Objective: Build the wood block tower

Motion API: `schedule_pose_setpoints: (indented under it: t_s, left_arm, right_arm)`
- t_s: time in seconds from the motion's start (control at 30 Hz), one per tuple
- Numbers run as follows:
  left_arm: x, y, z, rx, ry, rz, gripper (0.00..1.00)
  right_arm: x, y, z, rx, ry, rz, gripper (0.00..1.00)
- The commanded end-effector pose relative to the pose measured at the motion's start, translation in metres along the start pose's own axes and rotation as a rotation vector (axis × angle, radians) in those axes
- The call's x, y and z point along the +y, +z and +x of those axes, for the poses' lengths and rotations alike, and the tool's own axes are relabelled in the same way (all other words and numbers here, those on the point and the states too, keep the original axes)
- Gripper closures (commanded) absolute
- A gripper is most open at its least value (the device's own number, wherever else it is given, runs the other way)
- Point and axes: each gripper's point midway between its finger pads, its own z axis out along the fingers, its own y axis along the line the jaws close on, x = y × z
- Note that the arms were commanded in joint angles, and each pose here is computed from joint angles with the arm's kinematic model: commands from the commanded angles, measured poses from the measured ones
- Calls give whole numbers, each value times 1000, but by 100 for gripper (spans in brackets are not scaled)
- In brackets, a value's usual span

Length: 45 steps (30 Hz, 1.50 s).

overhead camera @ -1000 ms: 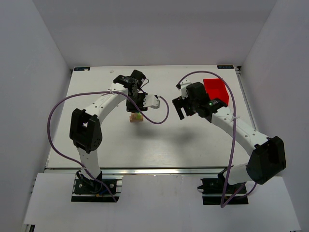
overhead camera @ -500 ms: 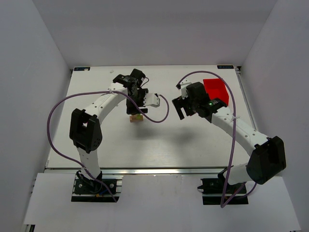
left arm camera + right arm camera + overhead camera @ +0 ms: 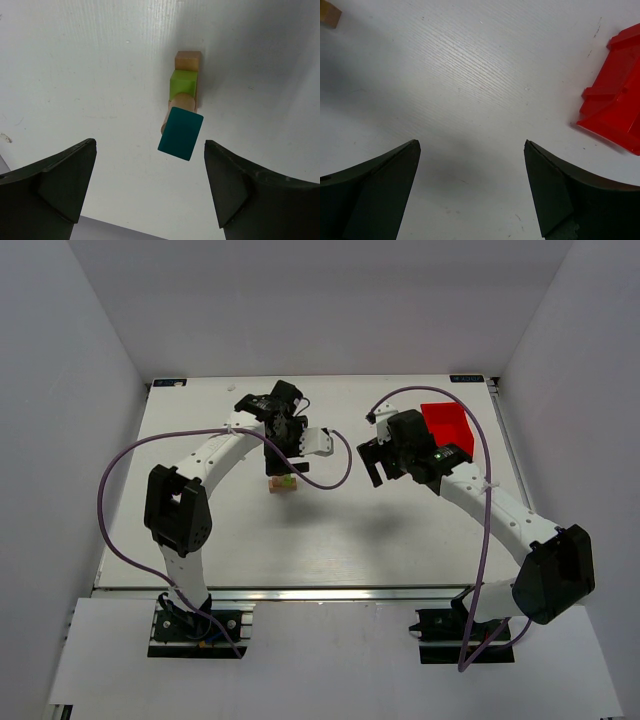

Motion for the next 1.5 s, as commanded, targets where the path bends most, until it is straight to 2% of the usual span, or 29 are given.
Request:
schedule_pose_setpoints:
  t_s: [0.0,0.67,1.0,1.2,1.33,1.4,1.47]
  left_arm:
    - [11,-10,-6,-18,-10,-65,2]
    - [10,1,-2,6,-18,-63,2]
    - [4,-12,-8,-26,-20,-36,2]
    - [3,-57,-38,-167,-5,-19,2]
    - [11,-95,-64,-291,-17,-66,2]
    - [35,-123,-81,-385,-52,-172,2]
    - [64,-147,-97,-489,-150,-292,2]
  right_arm:
    - [-2,-7,-9,-43,-3,11,11]
    - [-4,-6,-9,-39,-7,17,11]
    - [-2,-7,-10,-44,-10,6,11]
    - [2,-12,-13,-81,-11,-16,11]
    - [3,-20,-17,-132,2,-24,11]
    - [1,-25,-22,-169,44,-15,11]
    - [-5,-25,-19,-189,86,27,10]
